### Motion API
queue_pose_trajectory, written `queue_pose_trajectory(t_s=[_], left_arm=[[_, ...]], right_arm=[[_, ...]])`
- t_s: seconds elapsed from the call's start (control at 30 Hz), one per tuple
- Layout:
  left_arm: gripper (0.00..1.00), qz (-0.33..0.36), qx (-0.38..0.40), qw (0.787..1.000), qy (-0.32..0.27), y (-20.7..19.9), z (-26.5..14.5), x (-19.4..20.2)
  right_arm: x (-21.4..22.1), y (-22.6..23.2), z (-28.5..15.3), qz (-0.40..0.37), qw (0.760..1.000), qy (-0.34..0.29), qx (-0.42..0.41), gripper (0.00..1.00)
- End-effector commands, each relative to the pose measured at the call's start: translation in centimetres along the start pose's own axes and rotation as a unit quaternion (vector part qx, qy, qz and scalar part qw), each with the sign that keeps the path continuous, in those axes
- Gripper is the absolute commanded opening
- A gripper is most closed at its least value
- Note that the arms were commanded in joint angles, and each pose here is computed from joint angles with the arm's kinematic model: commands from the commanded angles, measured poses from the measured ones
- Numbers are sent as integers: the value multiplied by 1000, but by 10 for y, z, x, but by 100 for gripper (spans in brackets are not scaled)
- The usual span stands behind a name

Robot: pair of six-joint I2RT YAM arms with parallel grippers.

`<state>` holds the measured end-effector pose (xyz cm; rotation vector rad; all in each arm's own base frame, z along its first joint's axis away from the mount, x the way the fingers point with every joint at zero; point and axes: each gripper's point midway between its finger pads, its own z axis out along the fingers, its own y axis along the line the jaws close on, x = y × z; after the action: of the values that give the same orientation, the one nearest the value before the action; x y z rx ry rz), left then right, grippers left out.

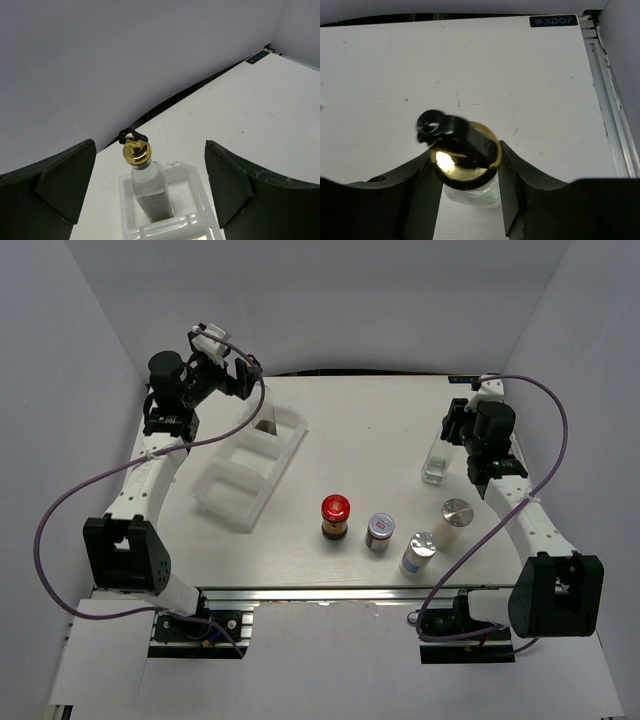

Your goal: Organize the condiment bottles

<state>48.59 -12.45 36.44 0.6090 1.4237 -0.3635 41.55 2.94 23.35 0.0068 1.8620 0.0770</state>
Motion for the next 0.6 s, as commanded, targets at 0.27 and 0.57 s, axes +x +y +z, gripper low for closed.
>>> queue_pose_trajectory(t_s=[0.27, 0.57], left_arm=[[98, -77, -144, 984, -66, -1, -86, -53], [98, -204, -353, 908, -91, 14, -181, -11]], right_arm=[[-37, 1, 10, -2, 998, -57, -1, 62], [-41, 0, 19, -11, 998, -68, 1, 28]])
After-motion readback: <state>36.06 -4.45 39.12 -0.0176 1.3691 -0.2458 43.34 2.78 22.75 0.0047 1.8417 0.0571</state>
